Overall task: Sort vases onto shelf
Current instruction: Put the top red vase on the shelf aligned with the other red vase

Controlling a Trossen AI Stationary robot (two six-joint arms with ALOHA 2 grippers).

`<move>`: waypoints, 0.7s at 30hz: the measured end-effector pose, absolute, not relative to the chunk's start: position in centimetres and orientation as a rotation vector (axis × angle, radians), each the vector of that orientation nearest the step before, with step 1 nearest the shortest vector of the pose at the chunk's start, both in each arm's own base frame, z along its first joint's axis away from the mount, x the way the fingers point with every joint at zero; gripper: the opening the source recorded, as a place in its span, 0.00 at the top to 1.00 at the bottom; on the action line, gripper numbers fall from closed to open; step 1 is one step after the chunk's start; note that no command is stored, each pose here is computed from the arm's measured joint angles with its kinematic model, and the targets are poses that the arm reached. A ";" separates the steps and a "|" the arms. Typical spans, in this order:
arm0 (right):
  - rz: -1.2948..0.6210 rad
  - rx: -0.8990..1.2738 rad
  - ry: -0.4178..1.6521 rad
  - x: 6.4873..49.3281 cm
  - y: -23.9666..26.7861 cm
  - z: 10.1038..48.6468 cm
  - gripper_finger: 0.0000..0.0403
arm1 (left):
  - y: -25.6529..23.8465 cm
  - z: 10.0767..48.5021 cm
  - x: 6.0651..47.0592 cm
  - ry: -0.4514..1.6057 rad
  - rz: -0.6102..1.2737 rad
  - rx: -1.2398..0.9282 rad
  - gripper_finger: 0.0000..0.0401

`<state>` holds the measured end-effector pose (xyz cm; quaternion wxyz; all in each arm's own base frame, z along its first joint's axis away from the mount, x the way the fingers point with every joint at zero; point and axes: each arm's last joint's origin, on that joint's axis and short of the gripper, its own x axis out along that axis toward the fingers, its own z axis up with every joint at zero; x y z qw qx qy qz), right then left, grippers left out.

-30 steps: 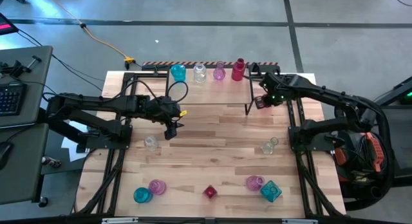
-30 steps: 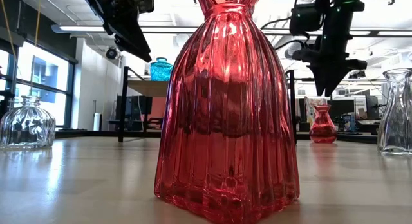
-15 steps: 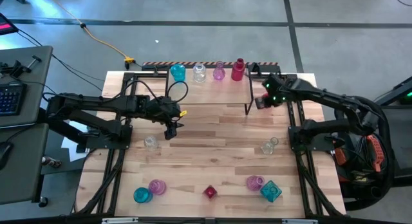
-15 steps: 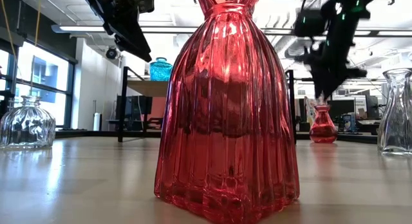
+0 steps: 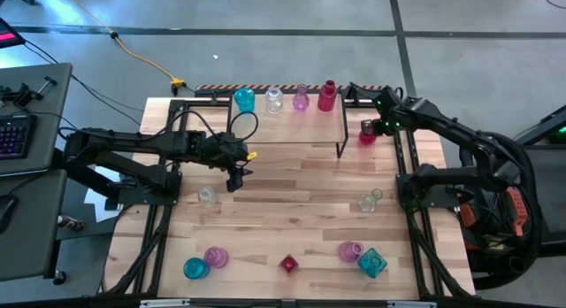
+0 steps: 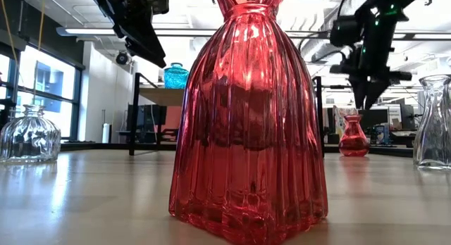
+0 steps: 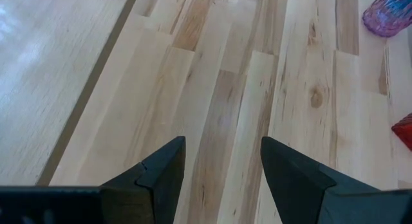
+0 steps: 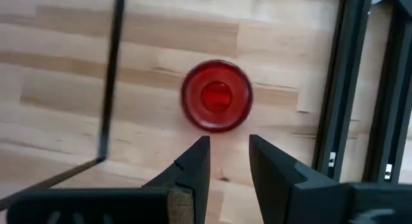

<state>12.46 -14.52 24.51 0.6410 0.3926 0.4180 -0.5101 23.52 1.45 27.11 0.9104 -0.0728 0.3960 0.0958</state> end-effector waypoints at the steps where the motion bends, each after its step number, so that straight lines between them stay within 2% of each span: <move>1: -1.172 0.896 0.950 12.4 -14.8 24.4 0.78 | 1.4 27.1 23.5 0.816 0.197 -0.150 0.52; 17: -1.195 0.935 0.964 12.2 -17.0 22.1 0.78 | 1.5 27.1 23.5 0.817 0.197 -0.150 0.52; 21: -1.186 0.928 0.993 12.6 -17.4 21.5 0.82 | 1.5 27.1 23.5 0.817 0.197 -0.150 0.52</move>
